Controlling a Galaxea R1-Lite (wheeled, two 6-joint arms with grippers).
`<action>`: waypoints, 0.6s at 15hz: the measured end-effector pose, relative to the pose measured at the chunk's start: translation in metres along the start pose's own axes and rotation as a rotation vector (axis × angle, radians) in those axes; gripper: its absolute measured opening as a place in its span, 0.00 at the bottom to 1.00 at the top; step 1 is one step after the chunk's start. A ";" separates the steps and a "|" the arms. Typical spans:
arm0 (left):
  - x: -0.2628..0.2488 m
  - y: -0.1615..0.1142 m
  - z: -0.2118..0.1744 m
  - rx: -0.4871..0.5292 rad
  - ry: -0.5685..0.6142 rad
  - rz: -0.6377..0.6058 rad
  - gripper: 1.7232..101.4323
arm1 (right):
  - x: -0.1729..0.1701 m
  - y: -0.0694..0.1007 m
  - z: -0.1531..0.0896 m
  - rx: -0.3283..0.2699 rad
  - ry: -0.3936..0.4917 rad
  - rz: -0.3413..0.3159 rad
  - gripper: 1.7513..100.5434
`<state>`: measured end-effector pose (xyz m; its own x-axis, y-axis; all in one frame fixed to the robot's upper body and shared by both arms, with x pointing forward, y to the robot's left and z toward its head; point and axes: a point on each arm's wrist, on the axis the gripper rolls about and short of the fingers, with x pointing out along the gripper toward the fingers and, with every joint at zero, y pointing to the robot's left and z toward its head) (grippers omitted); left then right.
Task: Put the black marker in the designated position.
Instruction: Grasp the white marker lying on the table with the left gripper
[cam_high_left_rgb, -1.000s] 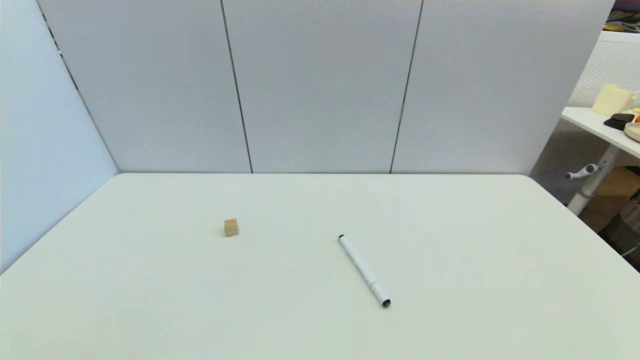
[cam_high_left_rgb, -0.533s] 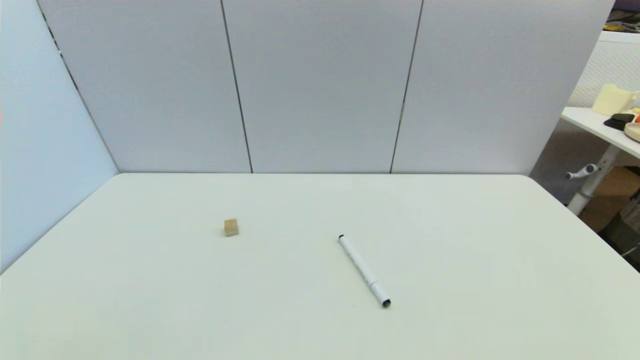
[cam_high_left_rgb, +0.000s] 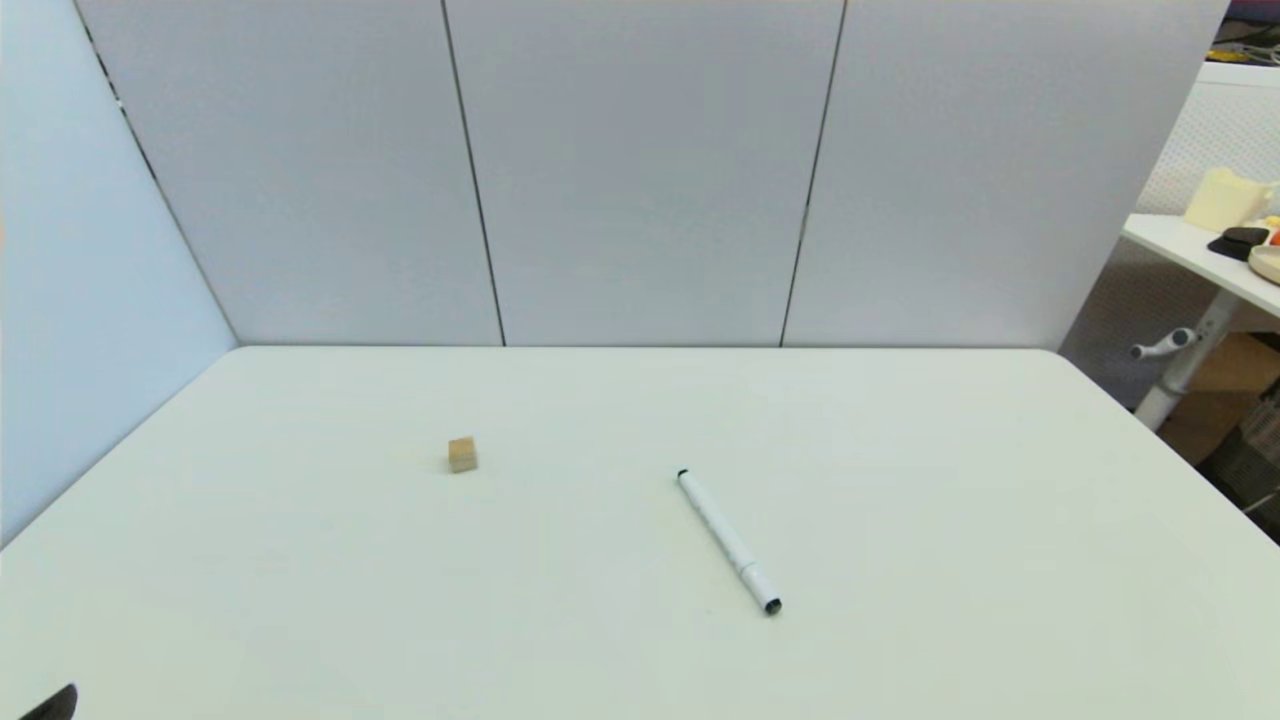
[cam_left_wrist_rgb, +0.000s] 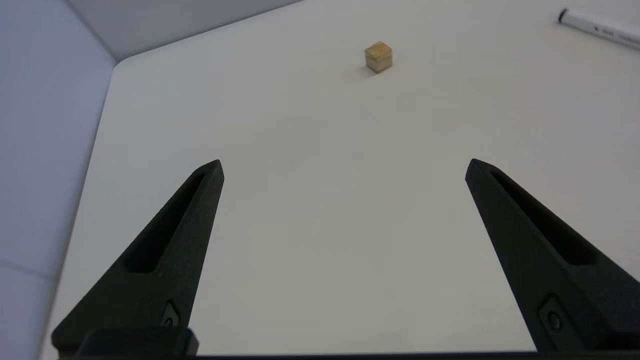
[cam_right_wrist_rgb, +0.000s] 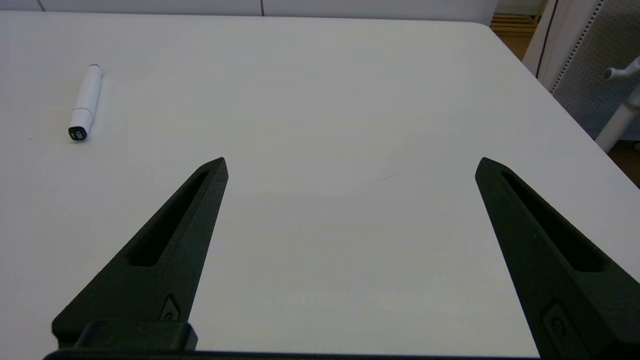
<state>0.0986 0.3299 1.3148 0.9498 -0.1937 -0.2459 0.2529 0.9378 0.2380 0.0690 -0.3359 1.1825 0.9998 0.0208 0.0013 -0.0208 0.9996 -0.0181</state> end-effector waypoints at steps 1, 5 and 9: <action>0.011 0.006 0.019 0.035 0.038 -0.044 0.96 | 0.000 0.000 0.000 0.000 0.000 0.000 0.97; 0.078 0.015 0.078 0.123 0.199 -0.280 0.96 | 0.000 0.000 0.000 0.000 0.000 0.000 0.97; 0.158 -0.012 0.110 0.179 0.303 -0.476 0.96 | 0.000 0.000 0.000 0.000 0.000 0.000 0.97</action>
<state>0.2659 0.2568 1.3763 0.6354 -0.4658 -0.6159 0.6908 0.6994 0.1837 0.0690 -0.3360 1.1825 0.9998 0.0204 0.0013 -0.0204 0.9996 -0.0181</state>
